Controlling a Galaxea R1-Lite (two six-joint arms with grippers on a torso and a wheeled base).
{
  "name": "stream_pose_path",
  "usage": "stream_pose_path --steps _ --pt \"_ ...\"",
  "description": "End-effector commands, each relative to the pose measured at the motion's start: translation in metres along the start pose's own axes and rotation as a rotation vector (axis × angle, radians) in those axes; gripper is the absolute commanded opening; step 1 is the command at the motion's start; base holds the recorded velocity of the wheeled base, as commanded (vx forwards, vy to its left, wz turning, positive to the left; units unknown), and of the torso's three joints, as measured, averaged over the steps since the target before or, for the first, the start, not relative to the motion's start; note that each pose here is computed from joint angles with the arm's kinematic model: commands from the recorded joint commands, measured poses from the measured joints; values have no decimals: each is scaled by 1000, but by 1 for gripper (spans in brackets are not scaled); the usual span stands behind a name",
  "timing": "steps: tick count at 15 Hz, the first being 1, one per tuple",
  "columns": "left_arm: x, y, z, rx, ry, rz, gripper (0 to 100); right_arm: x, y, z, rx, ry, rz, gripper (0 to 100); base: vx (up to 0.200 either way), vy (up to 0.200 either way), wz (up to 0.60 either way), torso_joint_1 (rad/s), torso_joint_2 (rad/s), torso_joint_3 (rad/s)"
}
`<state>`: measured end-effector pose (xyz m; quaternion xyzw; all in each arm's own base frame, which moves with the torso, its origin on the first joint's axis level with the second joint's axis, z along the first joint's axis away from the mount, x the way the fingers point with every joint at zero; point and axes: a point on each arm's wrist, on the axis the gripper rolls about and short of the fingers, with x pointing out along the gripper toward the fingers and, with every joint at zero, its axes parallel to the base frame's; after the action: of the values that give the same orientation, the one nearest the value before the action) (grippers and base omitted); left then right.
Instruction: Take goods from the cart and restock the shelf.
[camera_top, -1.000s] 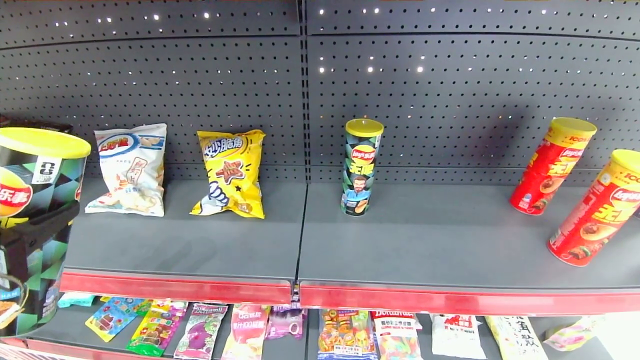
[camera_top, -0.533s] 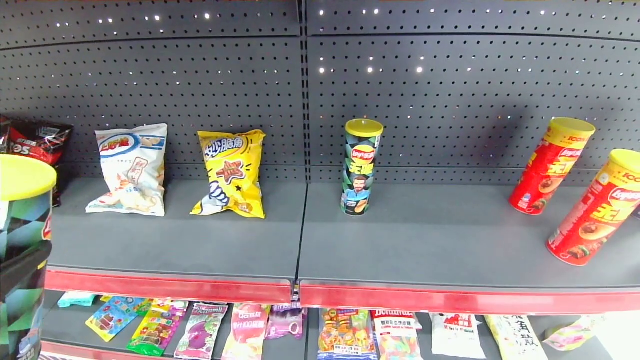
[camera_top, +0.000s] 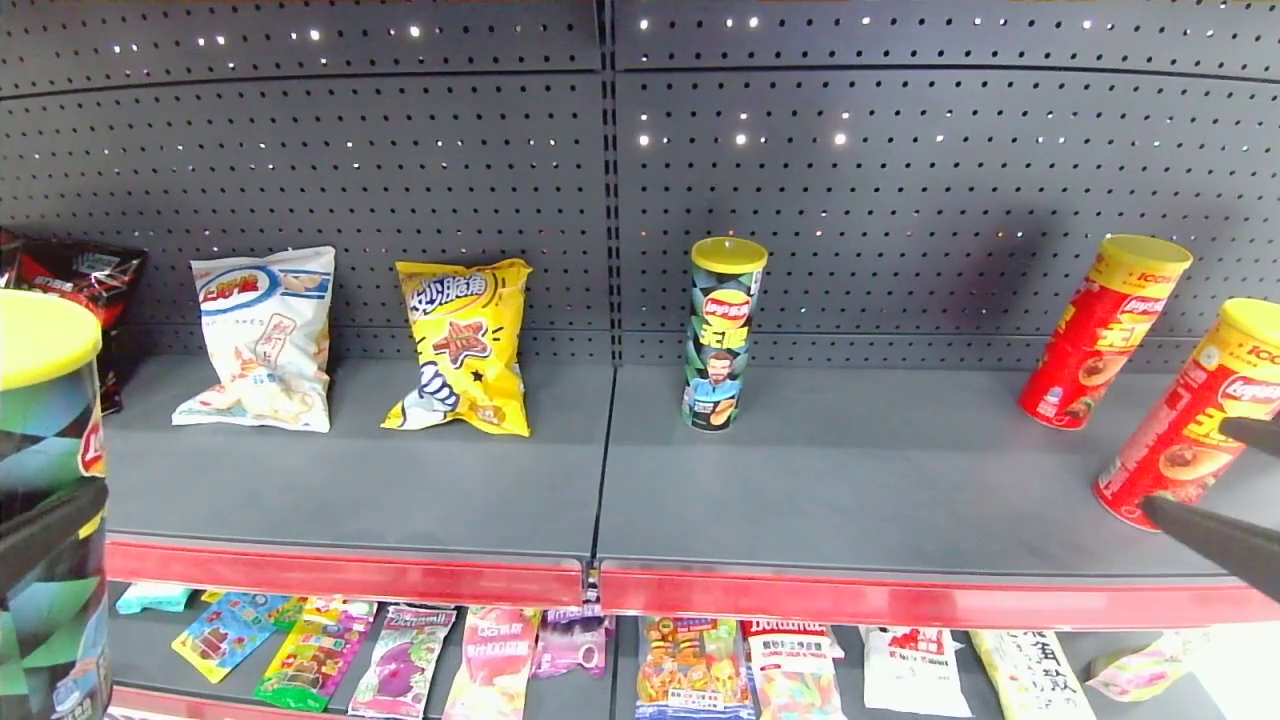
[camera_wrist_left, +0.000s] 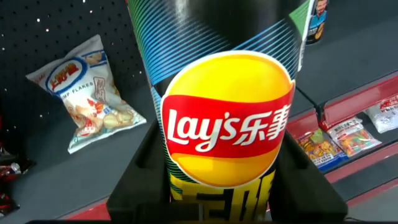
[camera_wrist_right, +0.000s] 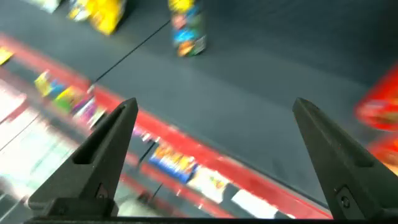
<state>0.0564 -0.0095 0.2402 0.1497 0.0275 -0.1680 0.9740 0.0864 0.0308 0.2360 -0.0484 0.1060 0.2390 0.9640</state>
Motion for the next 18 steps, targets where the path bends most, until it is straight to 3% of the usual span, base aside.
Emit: stream_pose_path --steps 1,4,8,12,16,18 --pt "0 1 3 9 -13 -10 0 39 -5 -4 29 131 61 100 0 0 0 0 0 0" --pt "4 1 9 3 -44 -90 0 75 -12 -11 52 204 88 100 0 0 0 0 0 0" --pt "10 0 3 -5 -6 -96 0 128 -22 -10 43 183 88 100 0 0 0 0 0 0" --pt "18 1 -1 -18 31 -108 0 169 -28 -20 55 243 170 100 0 0 0 0 0 0" --pt "21 1 -4 -22 49 -114 0 220 -44 -25 14 92 96 100 0 0 0 0 0 0" --pt "22 1 -4 -23 51 -115 0 229 -48 -29 14 73 69 100 0 0 0 0 0 0"
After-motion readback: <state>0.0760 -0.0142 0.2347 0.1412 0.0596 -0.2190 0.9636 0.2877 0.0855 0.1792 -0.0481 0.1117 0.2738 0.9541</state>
